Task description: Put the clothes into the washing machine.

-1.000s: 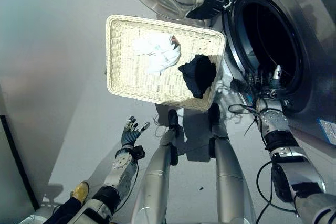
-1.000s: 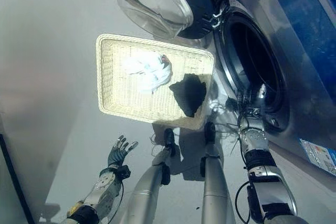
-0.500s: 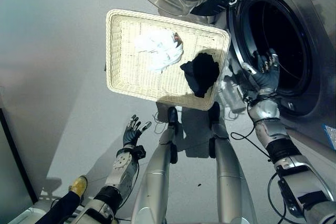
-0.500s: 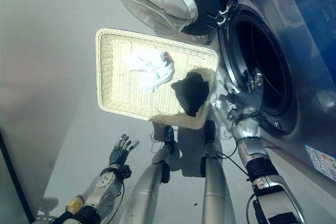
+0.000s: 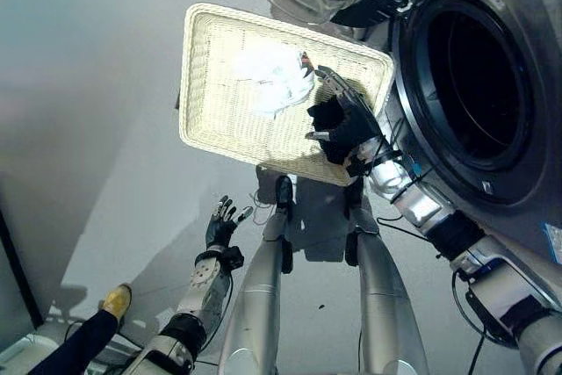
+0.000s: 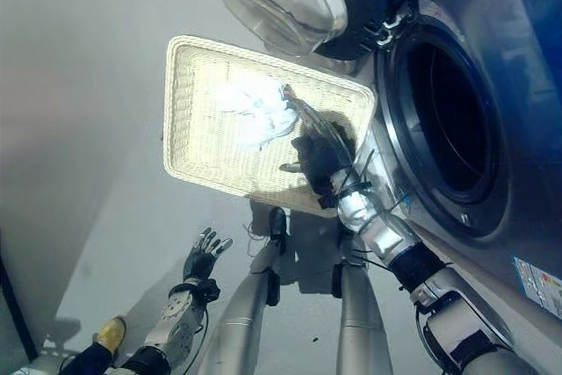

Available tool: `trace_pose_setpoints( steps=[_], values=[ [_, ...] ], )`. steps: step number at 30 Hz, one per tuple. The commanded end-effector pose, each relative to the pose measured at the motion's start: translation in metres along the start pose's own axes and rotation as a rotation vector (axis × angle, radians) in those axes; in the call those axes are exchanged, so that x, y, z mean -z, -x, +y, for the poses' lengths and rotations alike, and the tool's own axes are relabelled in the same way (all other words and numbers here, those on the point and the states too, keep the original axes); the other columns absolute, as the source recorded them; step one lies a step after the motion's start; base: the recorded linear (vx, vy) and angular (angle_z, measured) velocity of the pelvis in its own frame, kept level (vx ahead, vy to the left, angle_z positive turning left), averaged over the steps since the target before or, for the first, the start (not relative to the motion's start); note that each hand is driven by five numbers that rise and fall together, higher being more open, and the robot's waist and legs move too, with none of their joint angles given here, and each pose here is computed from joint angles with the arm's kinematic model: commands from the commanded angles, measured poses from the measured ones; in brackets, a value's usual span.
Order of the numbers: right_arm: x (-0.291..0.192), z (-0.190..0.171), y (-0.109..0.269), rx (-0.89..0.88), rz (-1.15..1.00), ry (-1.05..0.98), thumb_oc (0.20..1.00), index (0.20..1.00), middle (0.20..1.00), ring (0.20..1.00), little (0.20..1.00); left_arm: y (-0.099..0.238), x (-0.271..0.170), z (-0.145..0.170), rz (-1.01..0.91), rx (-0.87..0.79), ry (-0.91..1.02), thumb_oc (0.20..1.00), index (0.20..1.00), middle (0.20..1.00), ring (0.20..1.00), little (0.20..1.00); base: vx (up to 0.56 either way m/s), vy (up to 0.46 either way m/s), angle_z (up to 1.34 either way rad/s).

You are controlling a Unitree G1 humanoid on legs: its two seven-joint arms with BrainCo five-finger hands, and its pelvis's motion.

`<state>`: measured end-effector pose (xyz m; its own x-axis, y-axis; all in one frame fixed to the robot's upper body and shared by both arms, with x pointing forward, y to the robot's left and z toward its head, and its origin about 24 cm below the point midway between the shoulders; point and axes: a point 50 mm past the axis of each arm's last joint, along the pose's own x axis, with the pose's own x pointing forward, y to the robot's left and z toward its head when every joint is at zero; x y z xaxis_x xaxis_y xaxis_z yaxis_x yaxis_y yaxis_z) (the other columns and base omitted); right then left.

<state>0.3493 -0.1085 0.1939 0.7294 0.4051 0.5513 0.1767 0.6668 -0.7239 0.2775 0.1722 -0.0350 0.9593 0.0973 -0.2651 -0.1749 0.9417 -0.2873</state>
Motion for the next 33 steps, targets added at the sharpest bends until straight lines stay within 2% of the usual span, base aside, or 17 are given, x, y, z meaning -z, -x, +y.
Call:
trace_pose_setpoints(
  steps=[1,3,4,5,6,8,9,11,17,22,28,33],
  values=[
    [0.002,-0.003,-0.009,-0.011,0.056,-0.032,1.0,1.0,1.0,1.0,1.0,0.002,-0.016,0.008,-0.128,0.021,-0.113,1.0,1.0,1.0,1.0,1.0,0.0,0.016,0.15],
    [0.014,-0.001,-0.008,-0.019,0.161,-0.084,1.0,1.0,1.0,1.0,1.0,0.0,-0.032,0.004,-0.239,-0.038,-0.179,1.0,1.0,1.0,1.0,1.0,-0.01,0.013,0.12],
    [0.029,0.008,0.001,-0.031,0.275,-0.186,1.0,1.0,1.0,1.0,1.0,-0.001,-0.057,-0.001,-0.382,-0.104,-0.242,1.0,1.0,1.0,1.0,1.0,0.0,0.003,0.12],
    [0.032,0.011,0.004,-0.031,0.305,-0.22,1.0,1.0,1.0,1.0,1.0,-0.002,-0.064,-0.002,-0.408,-0.119,-0.251,1.0,1.0,1.0,1.0,1.0,0.02,-0.031,0.17],
    [0.04,0.022,0.014,-0.051,0.381,-0.3,1.0,1.0,1.0,1.0,1.0,-0.002,-0.091,-0.009,-0.539,-0.17,-0.311,1.0,1.0,1.0,1.0,1.0,0.01,-0.048,0.15],
    [0.043,0.029,0.021,-0.057,0.41,-0.334,1.0,1.0,1.0,1.0,1.0,-0.001,-0.107,-0.015,-0.625,-0.196,-0.36,1.0,1.0,1.0,1.0,1.0,0.01,-0.063,0.1],
    [0.046,0.041,0.032,-0.077,0.457,-0.396,1.0,1.0,1.0,1.0,1.0,-0.002,-0.137,-0.024,-0.739,-0.217,-0.426,1.0,1.0,1.0,1.0,1.0,0.01,-0.061,0.04],
    [0.048,0.055,0.047,-0.119,0.5,-0.472,1.0,1.0,1.0,1.0,1.0,-0.004,-0.164,-0.034,-0.82,-0.214,-0.498,1.0,1.0,1.0,1.0,1.0,0.04,-0.049,0.02],
    [0.047,0.075,0.074,-0.266,0.524,-0.532,1.0,1.0,1.0,1.0,1.0,-0.023,-0.197,-0.047,-0.792,-0.221,-0.67,1.0,1.0,1.0,1.0,1.0,0.05,0.049,0.0],
    [0.042,0.084,0.086,-0.361,0.494,-0.522,1.0,1.0,1.0,1.0,1.0,-0.038,-0.204,-0.046,-0.721,-0.276,-0.755,1.0,1.0,1.0,1.0,1.0,0.05,0.081,-0.16],
    [0.037,0.084,0.086,-0.385,0.458,-0.532,1.0,1.0,1.0,1.0,1.0,-0.055,-0.199,-0.027,-0.563,-0.41,-0.92,1.0,1.0,1.0,1.0,1.0,0.05,0.075,-0.25],
    [0.028,0.076,0.076,-0.369,0.403,-0.546,1.0,1.0,1.0,1.0,1.0,-0.066,-0.212,0.004,-0.388,-0.553,-0.977,1.0,1.0,1.0,1.0,1.0,0.04,0.074,-0.17]
  ],
)
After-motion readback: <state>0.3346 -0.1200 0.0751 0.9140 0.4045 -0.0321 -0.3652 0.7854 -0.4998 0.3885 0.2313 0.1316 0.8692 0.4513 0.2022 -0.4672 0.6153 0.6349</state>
